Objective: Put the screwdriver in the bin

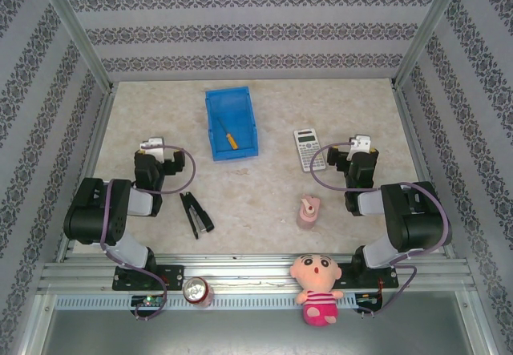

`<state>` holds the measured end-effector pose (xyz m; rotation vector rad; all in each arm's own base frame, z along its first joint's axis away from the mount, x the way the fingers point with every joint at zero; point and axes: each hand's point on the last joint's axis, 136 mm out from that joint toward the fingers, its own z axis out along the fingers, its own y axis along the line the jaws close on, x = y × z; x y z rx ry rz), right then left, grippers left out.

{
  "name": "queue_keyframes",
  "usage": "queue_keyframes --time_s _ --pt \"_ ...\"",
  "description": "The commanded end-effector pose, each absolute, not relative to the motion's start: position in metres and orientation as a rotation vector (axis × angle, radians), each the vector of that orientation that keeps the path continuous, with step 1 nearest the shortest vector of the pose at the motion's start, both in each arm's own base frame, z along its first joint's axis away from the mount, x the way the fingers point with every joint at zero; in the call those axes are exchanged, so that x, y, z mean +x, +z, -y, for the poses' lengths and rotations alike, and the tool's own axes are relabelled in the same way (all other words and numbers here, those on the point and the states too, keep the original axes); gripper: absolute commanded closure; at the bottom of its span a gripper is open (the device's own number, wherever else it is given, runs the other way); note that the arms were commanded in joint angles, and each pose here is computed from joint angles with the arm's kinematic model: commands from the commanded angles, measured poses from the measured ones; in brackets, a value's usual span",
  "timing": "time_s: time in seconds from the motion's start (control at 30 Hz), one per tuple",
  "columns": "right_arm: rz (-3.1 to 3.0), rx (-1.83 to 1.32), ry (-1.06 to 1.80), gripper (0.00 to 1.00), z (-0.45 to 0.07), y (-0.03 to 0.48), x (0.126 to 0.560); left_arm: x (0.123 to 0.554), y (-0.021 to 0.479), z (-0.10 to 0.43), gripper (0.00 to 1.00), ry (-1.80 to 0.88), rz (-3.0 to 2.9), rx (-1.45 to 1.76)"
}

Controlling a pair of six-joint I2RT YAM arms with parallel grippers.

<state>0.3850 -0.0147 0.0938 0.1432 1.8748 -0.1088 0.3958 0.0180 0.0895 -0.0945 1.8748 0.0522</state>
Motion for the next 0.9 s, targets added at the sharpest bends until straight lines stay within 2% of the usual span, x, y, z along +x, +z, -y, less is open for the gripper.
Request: queue_keyframes --time_s 0.0,0.87 --pt "-1.831 0.15 -0.113 0.02 0.0171 0.1058 0.3909 0.3992 0.0885 -0.015 0.01 0.031 -1.903 -0.065" --pt "-1.845 0.114 -0.095 0.02 0.0112 0.103 0.3908 0.401 0.0874 -0.0061 0.01 -0.006 -1.916 -0.01"
